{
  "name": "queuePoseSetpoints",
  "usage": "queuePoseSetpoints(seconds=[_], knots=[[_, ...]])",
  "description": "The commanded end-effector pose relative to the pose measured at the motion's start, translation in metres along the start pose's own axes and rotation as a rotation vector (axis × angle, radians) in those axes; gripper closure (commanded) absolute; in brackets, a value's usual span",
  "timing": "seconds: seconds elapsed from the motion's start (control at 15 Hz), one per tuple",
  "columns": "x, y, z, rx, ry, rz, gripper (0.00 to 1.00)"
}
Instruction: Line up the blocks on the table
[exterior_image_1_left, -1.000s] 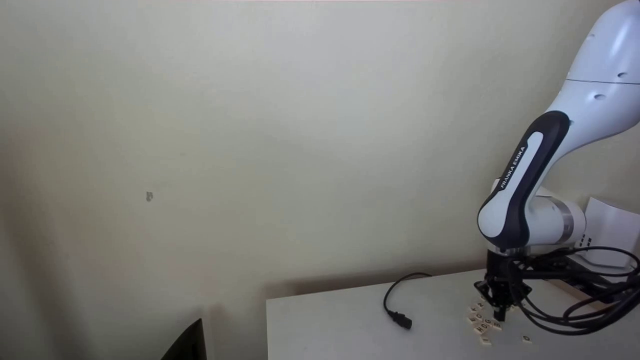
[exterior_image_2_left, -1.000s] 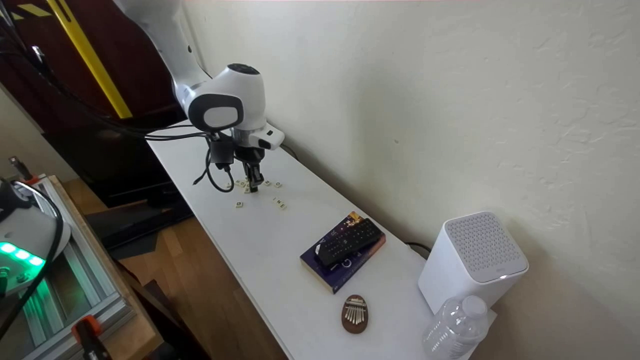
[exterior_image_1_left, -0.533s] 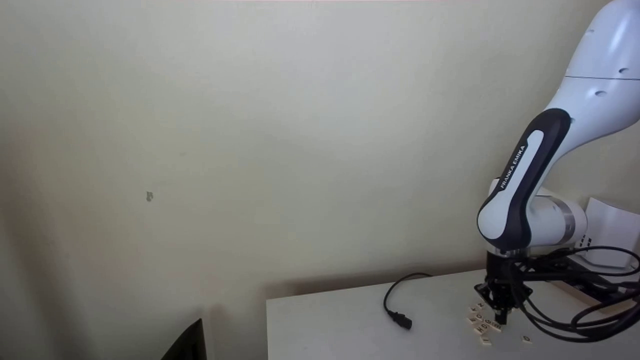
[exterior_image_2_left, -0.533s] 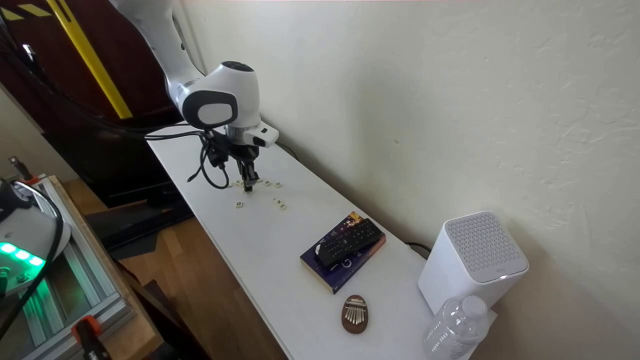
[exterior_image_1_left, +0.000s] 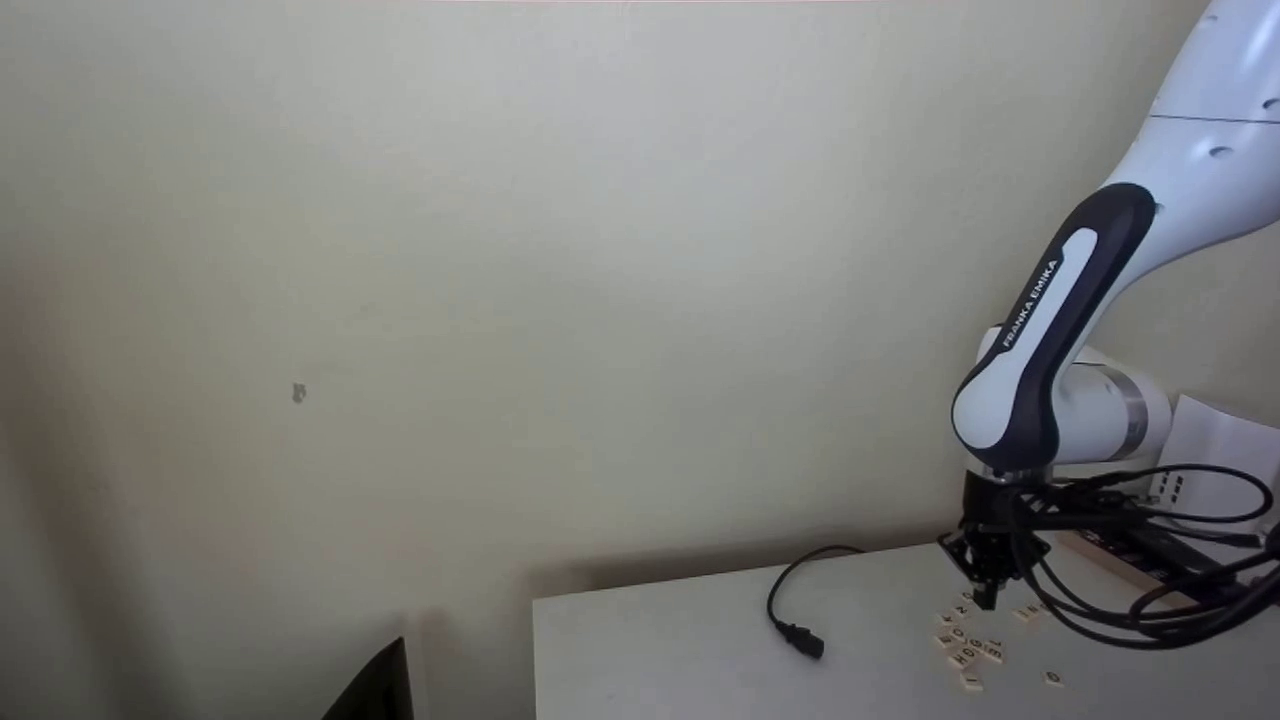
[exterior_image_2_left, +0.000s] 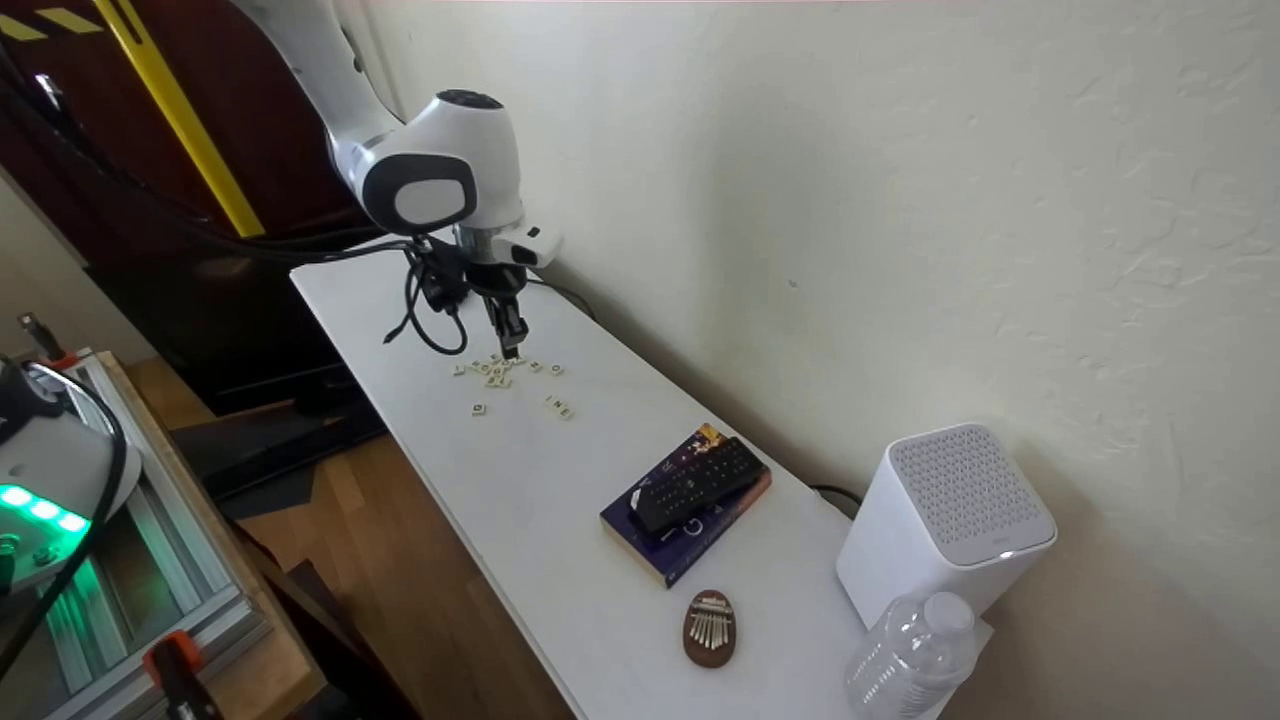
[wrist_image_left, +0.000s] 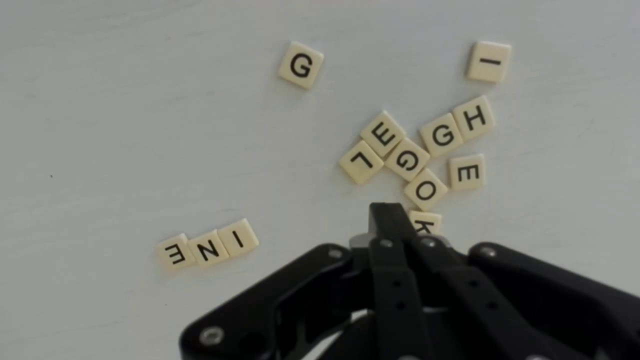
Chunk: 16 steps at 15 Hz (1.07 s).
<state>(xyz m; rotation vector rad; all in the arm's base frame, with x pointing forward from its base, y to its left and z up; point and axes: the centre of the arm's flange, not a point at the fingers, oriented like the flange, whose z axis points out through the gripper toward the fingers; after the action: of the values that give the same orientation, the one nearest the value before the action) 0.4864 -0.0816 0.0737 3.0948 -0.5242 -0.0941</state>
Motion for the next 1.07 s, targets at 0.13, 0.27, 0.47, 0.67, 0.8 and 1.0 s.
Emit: queuePoseSetpoints(seconds=[0.13,0.27,0.47,0.67,0.8,1.0], knots=[[0.011,-0.002,-0.002,0.017,0.042,-0.018,1.0],[0.017,-0.002,0.0,0.018,0.05,-0.019,1.0],[0.024,-0.002,0.004,0.025,0.064,-0.017,1.0],[0.028,-0.002,0.011,0.022,0.064,-0.021,1.0],[0.03,-0.003,0.016,0.019,0.059,-0.026,1.0],[0.03,-0.004,0.022,0.014,0.061,-0.042,1.0]])
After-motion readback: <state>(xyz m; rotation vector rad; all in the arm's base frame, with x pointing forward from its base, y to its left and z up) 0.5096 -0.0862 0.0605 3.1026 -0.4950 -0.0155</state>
